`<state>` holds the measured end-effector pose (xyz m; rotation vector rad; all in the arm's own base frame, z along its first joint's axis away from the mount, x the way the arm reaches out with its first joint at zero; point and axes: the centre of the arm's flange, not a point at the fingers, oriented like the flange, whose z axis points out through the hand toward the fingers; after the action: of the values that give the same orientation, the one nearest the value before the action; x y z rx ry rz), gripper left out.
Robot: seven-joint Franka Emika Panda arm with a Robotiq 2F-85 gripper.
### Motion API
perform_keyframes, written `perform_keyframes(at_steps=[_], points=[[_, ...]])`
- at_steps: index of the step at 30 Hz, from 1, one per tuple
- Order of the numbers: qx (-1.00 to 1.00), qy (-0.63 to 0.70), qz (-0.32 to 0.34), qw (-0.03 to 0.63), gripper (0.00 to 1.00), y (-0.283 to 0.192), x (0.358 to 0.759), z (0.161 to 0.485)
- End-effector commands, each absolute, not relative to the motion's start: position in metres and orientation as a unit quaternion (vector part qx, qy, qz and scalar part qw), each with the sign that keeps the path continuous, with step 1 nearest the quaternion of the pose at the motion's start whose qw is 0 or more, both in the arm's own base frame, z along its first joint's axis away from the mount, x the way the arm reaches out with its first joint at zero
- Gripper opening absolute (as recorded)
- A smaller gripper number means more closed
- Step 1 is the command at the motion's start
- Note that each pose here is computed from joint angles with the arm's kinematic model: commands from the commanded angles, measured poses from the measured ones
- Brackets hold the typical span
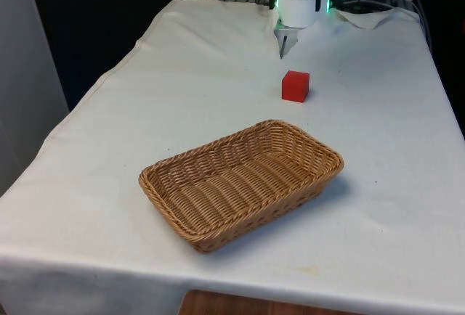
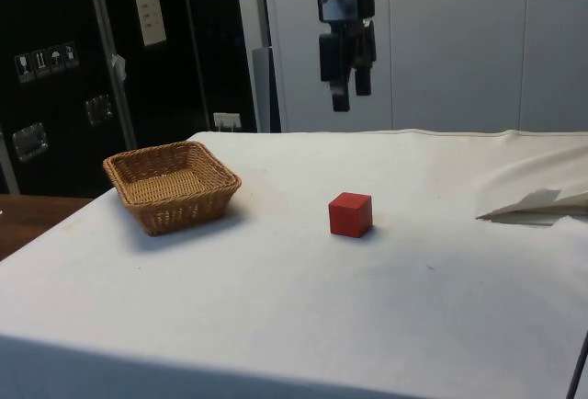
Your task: Pick up the cube and place it into the basket.
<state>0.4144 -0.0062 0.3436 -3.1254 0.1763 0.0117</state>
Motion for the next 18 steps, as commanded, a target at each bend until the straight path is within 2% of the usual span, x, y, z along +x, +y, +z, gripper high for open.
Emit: perform_keyframes(at_steps=[1,18], points=[[-0.998,0.057,0.003,0.005,1.0,-0.004,0.414,0.341],[-0.998,0.068,-0.009,-0.004,1.0,0.023,0.411,0.298]])
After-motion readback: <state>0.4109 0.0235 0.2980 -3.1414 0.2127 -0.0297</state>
